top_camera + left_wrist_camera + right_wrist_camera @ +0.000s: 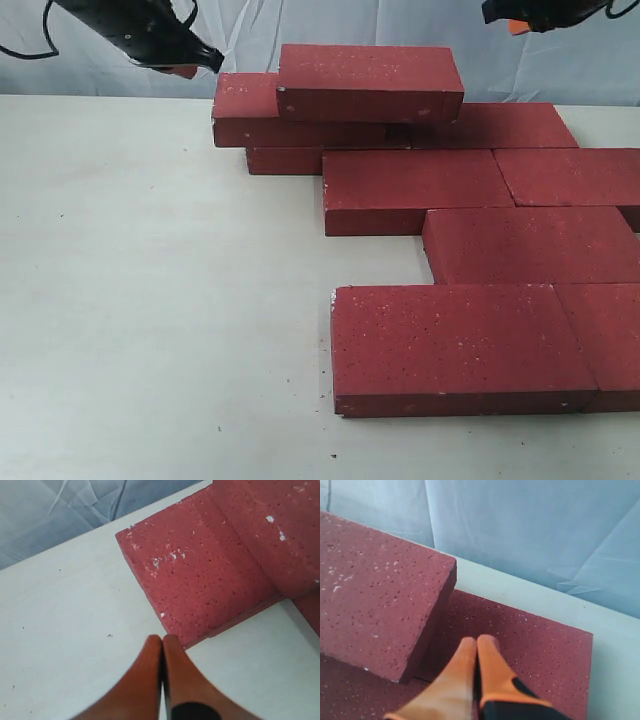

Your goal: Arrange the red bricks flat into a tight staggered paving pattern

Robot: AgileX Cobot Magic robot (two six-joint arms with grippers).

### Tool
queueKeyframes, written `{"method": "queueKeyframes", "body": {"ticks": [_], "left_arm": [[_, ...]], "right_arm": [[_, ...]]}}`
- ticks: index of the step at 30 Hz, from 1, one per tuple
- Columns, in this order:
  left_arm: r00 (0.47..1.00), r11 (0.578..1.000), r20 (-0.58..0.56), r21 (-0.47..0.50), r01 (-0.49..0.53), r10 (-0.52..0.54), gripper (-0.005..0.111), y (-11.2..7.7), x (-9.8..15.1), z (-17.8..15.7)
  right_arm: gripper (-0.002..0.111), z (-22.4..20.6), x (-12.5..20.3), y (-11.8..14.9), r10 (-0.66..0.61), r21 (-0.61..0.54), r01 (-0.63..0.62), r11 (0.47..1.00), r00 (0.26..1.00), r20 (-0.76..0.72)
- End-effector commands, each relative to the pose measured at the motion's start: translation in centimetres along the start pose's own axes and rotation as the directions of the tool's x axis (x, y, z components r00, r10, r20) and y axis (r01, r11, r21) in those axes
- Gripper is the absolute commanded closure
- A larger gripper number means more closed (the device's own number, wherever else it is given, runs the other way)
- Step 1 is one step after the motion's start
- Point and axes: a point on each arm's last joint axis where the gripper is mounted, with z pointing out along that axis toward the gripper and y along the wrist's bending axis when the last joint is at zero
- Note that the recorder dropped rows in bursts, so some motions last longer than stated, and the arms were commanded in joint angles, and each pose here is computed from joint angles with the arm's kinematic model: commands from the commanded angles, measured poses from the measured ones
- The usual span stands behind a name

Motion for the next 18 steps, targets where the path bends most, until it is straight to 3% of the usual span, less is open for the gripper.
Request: {"method": "queueKeyframes", "body": {"ticks": [1,18], "left_arm": [[1.000,0.999,-0.018,0.032,0.024,-0.024,0.107,-0.2,-0.9,1.6],[1.000,0.995,-0.026,0.101,-0.011,0.014,0.107,-2.8,-2.0,7.7]], "right_arm": [[0.109,2.0,-0.6,-1.0,0.024,0.012,-0.024,1.000,0.998,-0.065],[0.109,9.7,1.4,-1.7,0.031,-0.015,-0.034,0.999,0.988,-0.151]]}}
